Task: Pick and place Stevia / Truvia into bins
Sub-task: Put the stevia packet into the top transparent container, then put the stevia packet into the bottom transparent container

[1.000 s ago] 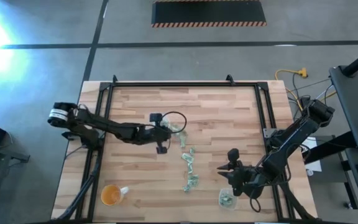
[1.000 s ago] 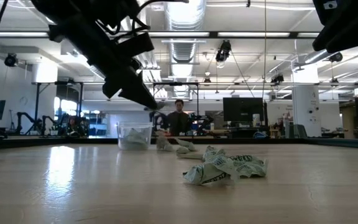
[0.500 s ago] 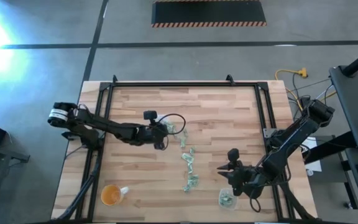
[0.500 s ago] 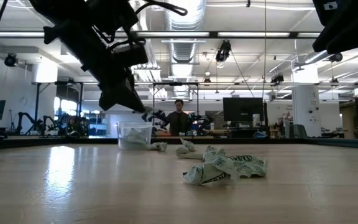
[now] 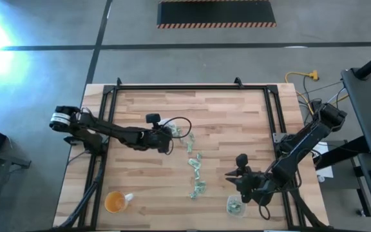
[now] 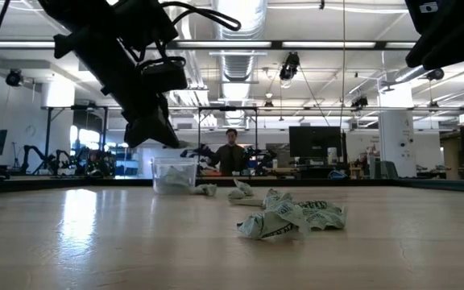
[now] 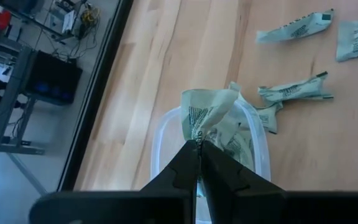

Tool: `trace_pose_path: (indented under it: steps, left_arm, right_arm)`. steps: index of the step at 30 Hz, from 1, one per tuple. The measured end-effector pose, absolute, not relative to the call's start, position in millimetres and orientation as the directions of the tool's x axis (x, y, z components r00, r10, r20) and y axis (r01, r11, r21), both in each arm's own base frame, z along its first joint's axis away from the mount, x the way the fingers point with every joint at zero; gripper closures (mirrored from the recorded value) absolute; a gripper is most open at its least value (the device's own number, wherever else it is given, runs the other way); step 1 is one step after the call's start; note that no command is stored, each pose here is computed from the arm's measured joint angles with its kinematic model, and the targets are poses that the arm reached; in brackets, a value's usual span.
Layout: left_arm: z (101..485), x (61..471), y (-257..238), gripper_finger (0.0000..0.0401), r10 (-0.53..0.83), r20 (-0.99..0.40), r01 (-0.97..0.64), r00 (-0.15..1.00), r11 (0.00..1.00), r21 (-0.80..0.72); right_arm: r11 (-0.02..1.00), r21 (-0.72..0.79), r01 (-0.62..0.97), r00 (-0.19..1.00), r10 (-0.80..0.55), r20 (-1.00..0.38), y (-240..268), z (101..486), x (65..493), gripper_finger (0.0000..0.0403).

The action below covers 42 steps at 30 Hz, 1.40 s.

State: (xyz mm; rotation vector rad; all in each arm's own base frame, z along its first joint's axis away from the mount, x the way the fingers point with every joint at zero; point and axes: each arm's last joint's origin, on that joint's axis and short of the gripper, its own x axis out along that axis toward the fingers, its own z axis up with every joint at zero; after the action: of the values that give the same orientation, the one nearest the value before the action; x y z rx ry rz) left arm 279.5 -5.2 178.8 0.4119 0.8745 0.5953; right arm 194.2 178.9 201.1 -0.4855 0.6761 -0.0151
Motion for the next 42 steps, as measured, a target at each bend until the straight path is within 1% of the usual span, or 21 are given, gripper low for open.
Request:
trace_pose_path:
  steps: [3,10,14,21,24,27,29,32,42]
  left_arm:
    - [177,278,-5,0.0388,0.638,-0.598,-0.301,0.484,0.764,0.571]
    - [178,278,-5,0.033,0.639,-0.597,-0.304,0.486,0.764,0.57]
    - [178,278,-5,0.0311,0.639,-0.597,-0.303,0.486,0.764,0.57]
    - [183,279,-5,0.0307,0.637,-0.589,-0.313,0.497,0.765,0.563]
    - [185,279,-6,0.0307,0.636,-0.585,-0.317,0.503,0.766,0.56]
    - [185,279,-7,0.0307,0.634,-0.584,-0.315,0.506,0.767,0.559]
    - [186,279,-7,0.0307,0.633,-0.584,-0.315,0.508,0.768,0.558]
    - [186,279,-7,0.0307,0.633,-0.584,-0.314,0.507,0.768,0.559]
    - [185,278,-7,0.0307,0.633,-0.586,-0.313,0.507,0.768,0.559]
  right_arm:
    - [0.889,-0.436,-0.141,0.784,-0.168,-0.597,179,201,194,0.0331]
    - [0.889,-0.436,-0.141,0.784,-0.168,-0.597,179,201,194,0.0333]
    - [0.889,-0.436,-0.141,0.784,-0.168,-0.597,179,201,194,0.0338]
    - [0.914,-0.388,-0.117,0.823,-0.129,-0.553,179,207,206,0.0337]
    - [0.922,-0.345,-0.176,0.832,-0.048,-0.553,175,211,218,0.0338]
    - [0.934,-0.263,-0.241,0.832,0.059,-0.552,167,213,234,0.0339]
    - [0.935,-0.221,-0.277,0.818,0.109,-0.565,162,208,243,0.0338]
    - [0.941,-0.171,-0.293,0.795,0.141,-0.589,155,198,257,0.0333]
    - [0.941,-0.077,-0.328,0.695,0.185,-0.695,143,161,288,0.0307]
